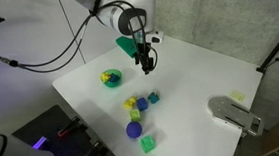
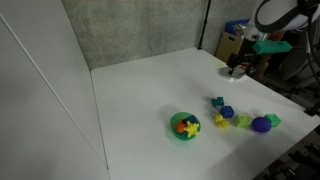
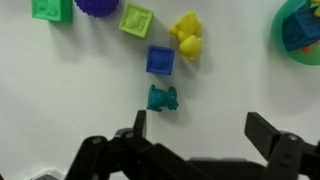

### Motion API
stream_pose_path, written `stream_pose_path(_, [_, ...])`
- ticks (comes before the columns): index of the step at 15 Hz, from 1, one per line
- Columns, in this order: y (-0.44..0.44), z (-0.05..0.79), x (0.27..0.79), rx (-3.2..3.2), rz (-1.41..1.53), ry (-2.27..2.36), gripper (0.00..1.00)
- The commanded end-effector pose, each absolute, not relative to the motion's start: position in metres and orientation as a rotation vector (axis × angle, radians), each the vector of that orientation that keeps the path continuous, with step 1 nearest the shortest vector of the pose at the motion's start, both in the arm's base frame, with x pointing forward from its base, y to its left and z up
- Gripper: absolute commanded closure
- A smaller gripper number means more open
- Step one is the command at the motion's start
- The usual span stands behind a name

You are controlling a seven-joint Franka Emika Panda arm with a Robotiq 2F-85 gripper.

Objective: Pick up the most forward green toy and put it in the green bowl

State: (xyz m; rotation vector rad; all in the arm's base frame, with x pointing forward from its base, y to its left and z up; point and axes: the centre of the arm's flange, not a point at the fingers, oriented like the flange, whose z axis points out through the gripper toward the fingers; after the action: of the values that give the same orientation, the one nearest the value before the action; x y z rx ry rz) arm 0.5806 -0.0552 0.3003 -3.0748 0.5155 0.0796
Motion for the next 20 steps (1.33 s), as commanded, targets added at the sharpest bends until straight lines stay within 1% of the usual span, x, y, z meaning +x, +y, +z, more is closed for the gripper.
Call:
stream_pose_path(1, [-0.065, 0.27, 0.608, -3.09, 0.02, 0.598, 0.0])
stream_pose_path(6, [-0.076, 0.219, 0.621, -3.124, -0.062, 0.7, 0.0])
stream_pose_path(13, [-0.075, 0.142, 0.623, -3.181, 0.017, 0.787, 0.0])
stream_pose_path(20, [-0.081, 0.096, 0.63, -3.151, -0.047, 0.839, 0.0])
